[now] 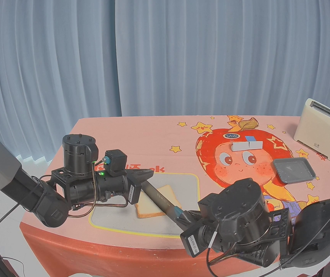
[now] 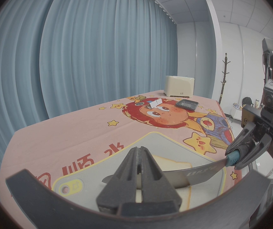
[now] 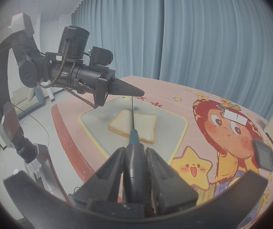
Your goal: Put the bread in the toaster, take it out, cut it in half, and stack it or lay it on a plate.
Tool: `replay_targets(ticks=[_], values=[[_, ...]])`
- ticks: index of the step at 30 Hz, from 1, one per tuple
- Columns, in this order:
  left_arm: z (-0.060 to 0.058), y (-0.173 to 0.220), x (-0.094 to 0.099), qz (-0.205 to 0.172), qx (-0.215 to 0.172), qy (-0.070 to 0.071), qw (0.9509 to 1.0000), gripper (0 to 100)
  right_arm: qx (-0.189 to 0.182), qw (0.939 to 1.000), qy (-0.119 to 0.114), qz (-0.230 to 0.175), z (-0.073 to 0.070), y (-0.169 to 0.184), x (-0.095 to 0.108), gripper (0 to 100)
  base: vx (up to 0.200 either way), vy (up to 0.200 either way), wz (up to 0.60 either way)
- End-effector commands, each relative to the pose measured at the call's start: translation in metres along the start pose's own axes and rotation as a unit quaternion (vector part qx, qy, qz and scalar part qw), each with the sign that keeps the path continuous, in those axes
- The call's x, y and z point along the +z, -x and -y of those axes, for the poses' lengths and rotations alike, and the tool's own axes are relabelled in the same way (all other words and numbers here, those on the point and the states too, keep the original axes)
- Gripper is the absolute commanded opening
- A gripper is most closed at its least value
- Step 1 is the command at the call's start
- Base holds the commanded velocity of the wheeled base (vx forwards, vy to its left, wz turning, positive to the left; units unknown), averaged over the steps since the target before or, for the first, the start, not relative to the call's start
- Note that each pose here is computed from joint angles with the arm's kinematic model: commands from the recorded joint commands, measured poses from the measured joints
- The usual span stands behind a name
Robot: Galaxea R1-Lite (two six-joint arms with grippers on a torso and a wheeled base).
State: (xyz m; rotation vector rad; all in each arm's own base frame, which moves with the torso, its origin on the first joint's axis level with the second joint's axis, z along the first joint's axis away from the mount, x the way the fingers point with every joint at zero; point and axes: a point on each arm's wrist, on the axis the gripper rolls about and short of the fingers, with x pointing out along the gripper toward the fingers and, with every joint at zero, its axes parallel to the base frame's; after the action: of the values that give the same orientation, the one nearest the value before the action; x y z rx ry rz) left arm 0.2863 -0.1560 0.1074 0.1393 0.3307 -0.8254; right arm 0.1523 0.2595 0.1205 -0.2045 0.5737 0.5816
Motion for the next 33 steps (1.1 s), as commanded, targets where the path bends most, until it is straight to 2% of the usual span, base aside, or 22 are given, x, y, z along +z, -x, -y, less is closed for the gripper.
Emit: replay_targets(ticks=[1, 5, 10, 15, 21, 33], values=[[0.008, -0.001, -0.005, -0.011, -0.012, 0.000, 0.9999, 0, 0.003, 0.9999, -0.004, 0.014, 0.003, 0.010, 0.005, 0, 0.000, 0.000, 0.00], [0.008, -0.002, -0.004, -0.009, -0.012, -0.001, 0.9999, 0, 0.002, 0.9999, -0.004, 0.011, 0.003, 0.009, 0.005, 0, 0.000, 0.000, 0.00], [-0.002, -0.001, 0.000, 0.000, 0.003, 0.001, 1.0000, 0, 0.000, 1.0000, 0.001, -0.004, -0.003, -0.005, -0.003, 0, 0.000, 0.000, 0.00], [-0.005, 0.000, 0.004, 0.007, 0.006, -0.001, 1.0000, 0, -0.001, 1.0000, 0.002, -0.009, -0.004, -0.010, -0.005, 0, 0.000, 0.000, 0.00], [-0.004, 0.000, 0.009, 0.015, 0.005, -0.004, 0.9999, 0, 0.000, 1.0000, 0.000, -0.005, -0.004, -0.008, -0.003, 0, 0.000, 0.000, 0.00], [0.003, -0.001, -0.003, -0.008, -0.005, 0.001, 1.0000, 0, 0.005, 0.9997, -0.009, 0.023, 0.002, 0.011, 0.009, 0, 0.000, 0.000, 0.00]])
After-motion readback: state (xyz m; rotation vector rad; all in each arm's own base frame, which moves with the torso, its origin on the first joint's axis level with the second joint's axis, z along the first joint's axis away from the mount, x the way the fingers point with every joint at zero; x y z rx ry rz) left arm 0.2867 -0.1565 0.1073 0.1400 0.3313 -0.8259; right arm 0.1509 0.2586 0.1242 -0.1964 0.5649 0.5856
